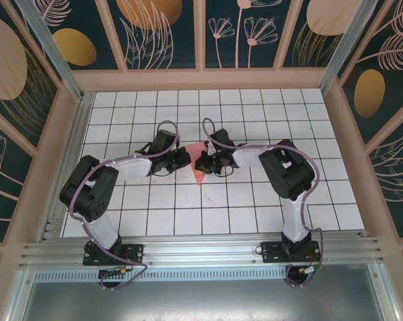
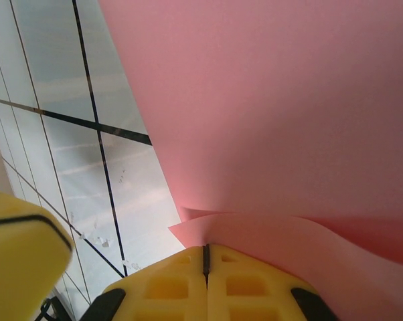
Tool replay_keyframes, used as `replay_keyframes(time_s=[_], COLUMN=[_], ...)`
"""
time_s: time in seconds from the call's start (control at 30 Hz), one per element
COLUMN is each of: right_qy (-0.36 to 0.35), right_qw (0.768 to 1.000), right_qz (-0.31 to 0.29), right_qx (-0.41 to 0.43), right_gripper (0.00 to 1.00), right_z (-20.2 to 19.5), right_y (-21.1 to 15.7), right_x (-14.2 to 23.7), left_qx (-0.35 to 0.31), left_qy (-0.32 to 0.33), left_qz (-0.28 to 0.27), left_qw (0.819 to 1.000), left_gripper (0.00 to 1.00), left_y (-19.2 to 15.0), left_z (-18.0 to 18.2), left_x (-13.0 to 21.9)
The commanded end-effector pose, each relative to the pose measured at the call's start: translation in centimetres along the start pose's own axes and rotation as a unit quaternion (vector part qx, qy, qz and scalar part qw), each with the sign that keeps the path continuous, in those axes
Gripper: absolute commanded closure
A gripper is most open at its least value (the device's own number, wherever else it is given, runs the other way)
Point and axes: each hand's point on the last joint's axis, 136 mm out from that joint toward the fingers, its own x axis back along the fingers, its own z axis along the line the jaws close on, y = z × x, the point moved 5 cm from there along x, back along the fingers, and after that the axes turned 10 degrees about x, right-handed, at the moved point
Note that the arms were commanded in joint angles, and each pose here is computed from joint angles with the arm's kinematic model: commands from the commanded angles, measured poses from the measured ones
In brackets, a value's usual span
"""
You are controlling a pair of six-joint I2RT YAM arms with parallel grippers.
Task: Fold a paper plane with a square sheet of paper (pick it up from the middle)
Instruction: Third fold the triangle at the center of the table.
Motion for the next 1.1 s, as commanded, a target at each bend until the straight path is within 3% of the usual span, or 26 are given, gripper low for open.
replay_keyframes(time_s=[0.0,0.23,0.77,1.07], right_qy=[-0.033,-0.039,-0.039,-0.041], right_qw=[0.999,0.999,0.999,0.999], right_qz=[0.018,0.019,0.018,0.018], right_qx=[-0.017,-0.017,-0.019,-0.028], right_gripper=[1.0,1.0,1.0,1.0], right_z=[-1.9,-2.0,-2.0,-2.2], right_y=[-1.3,-1.4,-1.3,-1.4], right_x=[-0.5,-0.5,-0.6,-0.7], left_qx=[-0.004,0.0,0.018,0.06], left_qy=[-0.022,0.028,0.033,0.071], left_qz=[0.019,0.019,0.058,0.022], left_qw=[1.0,0.999,0.998,0.995], left_gripper=[0.94,0.98,1.0,1.0], left_y=[-0.9,-1.3,-2.6,-2.1], left_z=[-0.6,0.9,1.6,3.4], left_x=[-0.7,-1.9,-2.5,-2.3])
